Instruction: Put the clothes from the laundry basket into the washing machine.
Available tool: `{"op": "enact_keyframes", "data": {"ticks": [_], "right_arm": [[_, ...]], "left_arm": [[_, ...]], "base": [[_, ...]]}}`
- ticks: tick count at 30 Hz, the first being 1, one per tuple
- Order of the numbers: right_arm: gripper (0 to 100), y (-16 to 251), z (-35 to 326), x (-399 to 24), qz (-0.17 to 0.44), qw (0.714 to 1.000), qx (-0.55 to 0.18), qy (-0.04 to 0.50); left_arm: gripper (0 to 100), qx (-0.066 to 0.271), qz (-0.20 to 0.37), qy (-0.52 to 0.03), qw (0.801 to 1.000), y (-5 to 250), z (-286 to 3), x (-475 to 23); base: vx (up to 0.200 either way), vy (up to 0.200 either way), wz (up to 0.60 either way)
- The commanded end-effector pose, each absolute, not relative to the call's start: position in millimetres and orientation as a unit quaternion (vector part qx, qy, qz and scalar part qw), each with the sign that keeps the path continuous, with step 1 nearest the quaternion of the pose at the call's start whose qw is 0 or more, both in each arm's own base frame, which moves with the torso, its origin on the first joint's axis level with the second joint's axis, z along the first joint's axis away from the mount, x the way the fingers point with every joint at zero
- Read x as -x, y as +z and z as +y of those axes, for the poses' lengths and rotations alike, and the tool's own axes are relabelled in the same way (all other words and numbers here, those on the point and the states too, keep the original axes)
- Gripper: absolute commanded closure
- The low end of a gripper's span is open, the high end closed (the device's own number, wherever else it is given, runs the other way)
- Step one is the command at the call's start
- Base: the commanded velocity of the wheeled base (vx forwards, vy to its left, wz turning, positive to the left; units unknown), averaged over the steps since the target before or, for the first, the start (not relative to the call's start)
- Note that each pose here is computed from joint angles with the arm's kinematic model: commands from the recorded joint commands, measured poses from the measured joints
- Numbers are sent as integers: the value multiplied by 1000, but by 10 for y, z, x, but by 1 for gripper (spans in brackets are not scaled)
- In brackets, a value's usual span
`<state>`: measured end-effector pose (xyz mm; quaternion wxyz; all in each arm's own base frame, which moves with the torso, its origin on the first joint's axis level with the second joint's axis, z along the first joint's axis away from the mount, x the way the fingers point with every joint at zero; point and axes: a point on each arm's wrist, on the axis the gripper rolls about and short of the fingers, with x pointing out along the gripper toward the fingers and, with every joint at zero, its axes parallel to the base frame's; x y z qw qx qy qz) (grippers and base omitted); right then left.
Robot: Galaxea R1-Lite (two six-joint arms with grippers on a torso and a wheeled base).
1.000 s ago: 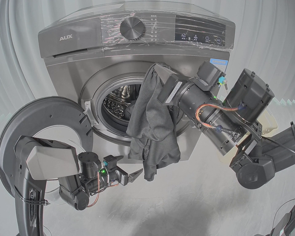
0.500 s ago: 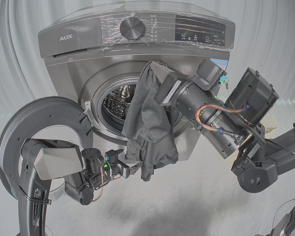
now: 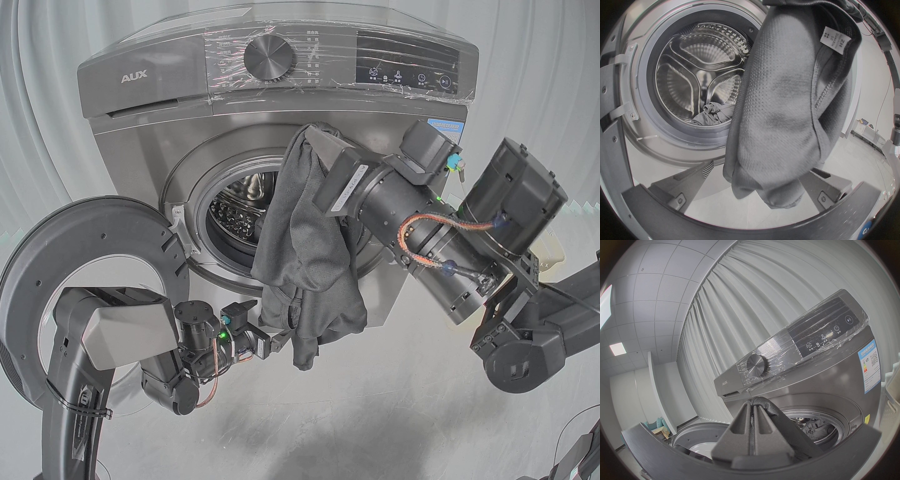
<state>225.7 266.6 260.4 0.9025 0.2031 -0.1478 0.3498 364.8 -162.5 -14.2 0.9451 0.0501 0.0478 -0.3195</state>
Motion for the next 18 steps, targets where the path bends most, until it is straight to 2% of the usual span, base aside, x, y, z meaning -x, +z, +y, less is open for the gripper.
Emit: {"op": "enact_keyframes", "data": {"ticks": [1, 6, 7, 18], "right_arm": [[100, 2592, 2672, -2260, -147, 903, -203, 350], [100, 2580, 2673, -2268, -147, 903, -203, 349], [100, 2580, 2673, -2268, -146, 903, -203, 349], [100, 2515, 2659, -2305, -139, 907, -198, 344]], "left_arm": [[0, -46, 24, -311, 949, -108, -1677, -3768], [0, -44, 13, -303, 952, -68, -1686, -3799], [100, -47, 14, -304, 952, -72, -1685, -3797], [100, -45, 12, -305, 951, -50, -1695, -3787]], "base": [[0, 0, 0], [0, 0, 0], [0, 0, 0], [0, 0, 0]]}}
